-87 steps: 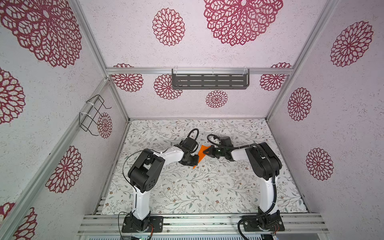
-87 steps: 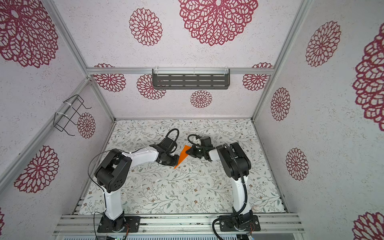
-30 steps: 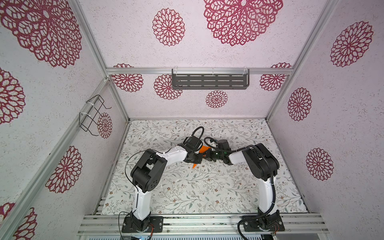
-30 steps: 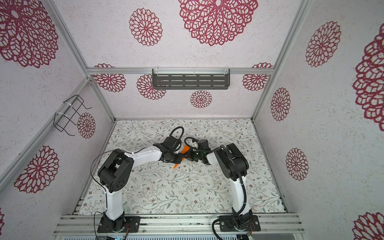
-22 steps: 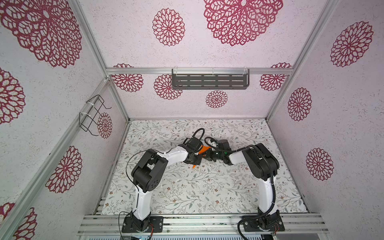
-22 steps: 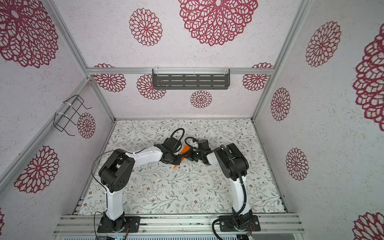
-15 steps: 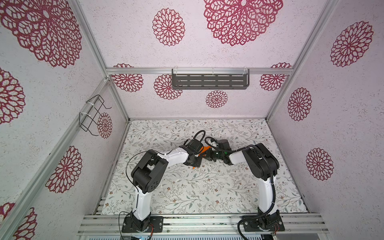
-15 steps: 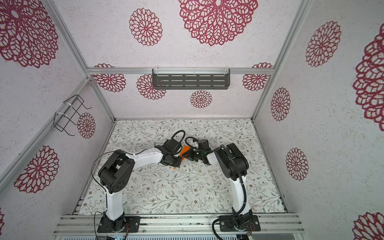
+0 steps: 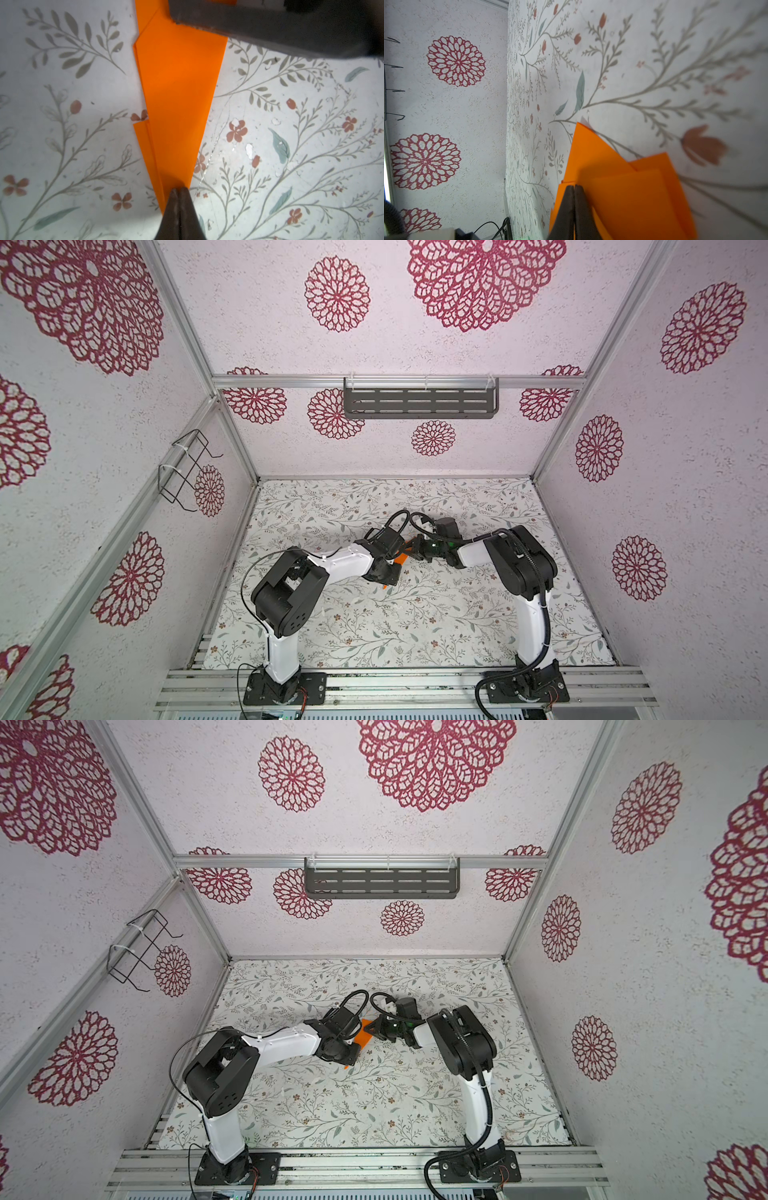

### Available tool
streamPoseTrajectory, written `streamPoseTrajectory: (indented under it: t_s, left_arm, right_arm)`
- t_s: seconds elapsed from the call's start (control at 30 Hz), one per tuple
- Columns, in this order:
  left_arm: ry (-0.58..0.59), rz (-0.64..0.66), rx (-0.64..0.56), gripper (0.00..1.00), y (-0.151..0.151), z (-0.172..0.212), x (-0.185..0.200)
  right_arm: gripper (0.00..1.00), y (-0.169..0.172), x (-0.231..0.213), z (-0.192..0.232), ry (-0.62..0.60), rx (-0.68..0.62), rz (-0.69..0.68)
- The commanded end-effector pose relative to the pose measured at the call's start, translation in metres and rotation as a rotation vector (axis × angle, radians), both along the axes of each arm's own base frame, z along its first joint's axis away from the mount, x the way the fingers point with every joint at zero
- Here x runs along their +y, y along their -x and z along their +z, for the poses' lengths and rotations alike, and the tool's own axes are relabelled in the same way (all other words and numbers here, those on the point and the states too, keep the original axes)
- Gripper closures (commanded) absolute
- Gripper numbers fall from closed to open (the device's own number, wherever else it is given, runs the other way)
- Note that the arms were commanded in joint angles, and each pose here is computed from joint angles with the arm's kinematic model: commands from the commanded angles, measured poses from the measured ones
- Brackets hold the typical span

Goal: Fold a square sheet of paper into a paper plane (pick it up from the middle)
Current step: 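Reach the right gripper back and pinch the plane's wing near the left gripper, then open both grippers and draw them back from the orange plane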

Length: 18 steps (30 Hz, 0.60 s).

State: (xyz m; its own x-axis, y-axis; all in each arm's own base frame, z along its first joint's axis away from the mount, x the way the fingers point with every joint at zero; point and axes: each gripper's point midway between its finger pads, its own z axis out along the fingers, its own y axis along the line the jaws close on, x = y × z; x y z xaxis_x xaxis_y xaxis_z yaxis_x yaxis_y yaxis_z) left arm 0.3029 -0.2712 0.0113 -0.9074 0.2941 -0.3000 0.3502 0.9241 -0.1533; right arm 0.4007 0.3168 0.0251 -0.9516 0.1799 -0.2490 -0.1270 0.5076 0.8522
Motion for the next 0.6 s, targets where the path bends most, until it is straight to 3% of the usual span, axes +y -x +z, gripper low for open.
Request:
streamPoseTrajectory:
  t_s: [0.0, 0.37, 0.57]
  left_arm:
    - [-0.085, -0.001, 0.100, 0.95, 0.030, -0.019, 0.018]
    - [-0.094, 0.004, 0.106, 0.91, 0.030, -0.014, 0.018]
    - [-0.073, 0.006, 0.109, 0.88, 0.037, -0.007, 0.018]
  right_arm:
    - [0.93, 0.015, -0.021, -0.054, 0.147, 0.138, -0.031]
    - [0.93, 0.029, -0.041, -0.083, 0.396, 0.180, -0.022]
    - [0.94, 0.030, -0.042, -0.086, 0.406, 0.186, -0.028]
